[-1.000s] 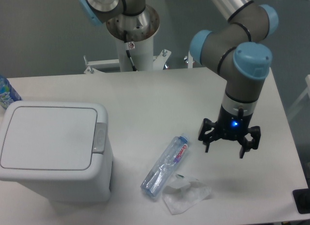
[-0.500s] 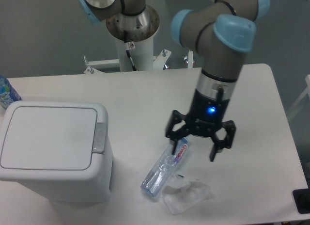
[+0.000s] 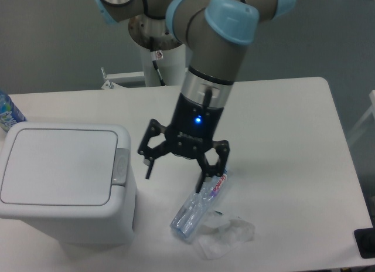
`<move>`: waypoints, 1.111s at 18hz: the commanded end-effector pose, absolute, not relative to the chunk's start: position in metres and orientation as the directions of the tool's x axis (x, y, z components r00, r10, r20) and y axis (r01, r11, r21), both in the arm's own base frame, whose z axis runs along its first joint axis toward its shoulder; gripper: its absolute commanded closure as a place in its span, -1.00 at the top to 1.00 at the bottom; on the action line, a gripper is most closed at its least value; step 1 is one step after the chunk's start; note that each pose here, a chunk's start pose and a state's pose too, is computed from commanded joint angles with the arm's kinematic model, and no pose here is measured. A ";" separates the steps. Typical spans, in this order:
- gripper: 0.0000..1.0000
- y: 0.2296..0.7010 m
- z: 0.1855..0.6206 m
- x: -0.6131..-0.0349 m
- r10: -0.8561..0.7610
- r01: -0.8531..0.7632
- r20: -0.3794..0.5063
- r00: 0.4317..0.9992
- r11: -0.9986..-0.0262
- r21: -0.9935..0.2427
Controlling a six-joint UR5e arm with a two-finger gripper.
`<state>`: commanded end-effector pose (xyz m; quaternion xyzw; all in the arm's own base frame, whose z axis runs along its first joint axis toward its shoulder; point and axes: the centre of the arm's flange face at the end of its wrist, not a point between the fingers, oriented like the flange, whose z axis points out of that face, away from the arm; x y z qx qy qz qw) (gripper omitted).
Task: Open the trash can
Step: 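Move the open gripper over the trash can's grey lid button, then lower the gripper fingertip onto the grey button to pop the lid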
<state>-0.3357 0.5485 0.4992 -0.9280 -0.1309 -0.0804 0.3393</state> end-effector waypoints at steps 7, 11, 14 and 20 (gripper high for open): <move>1.00 0.552 0.485 -0.317 0.175 0.290 0.246 0.953 -0.757 -0.585; 1.00 0.556 0.473 -0.313 0.176 0.295 0.255 0.951 -0.770 -0.566; 1.00 0.554 0.467 -0.310 0.178 0.298 0.261 0.949 -0.776 -0.556; 1.00 0.554 0.466 -0.310 0.178 0.297 0.260 0.949 -0.777 -0.555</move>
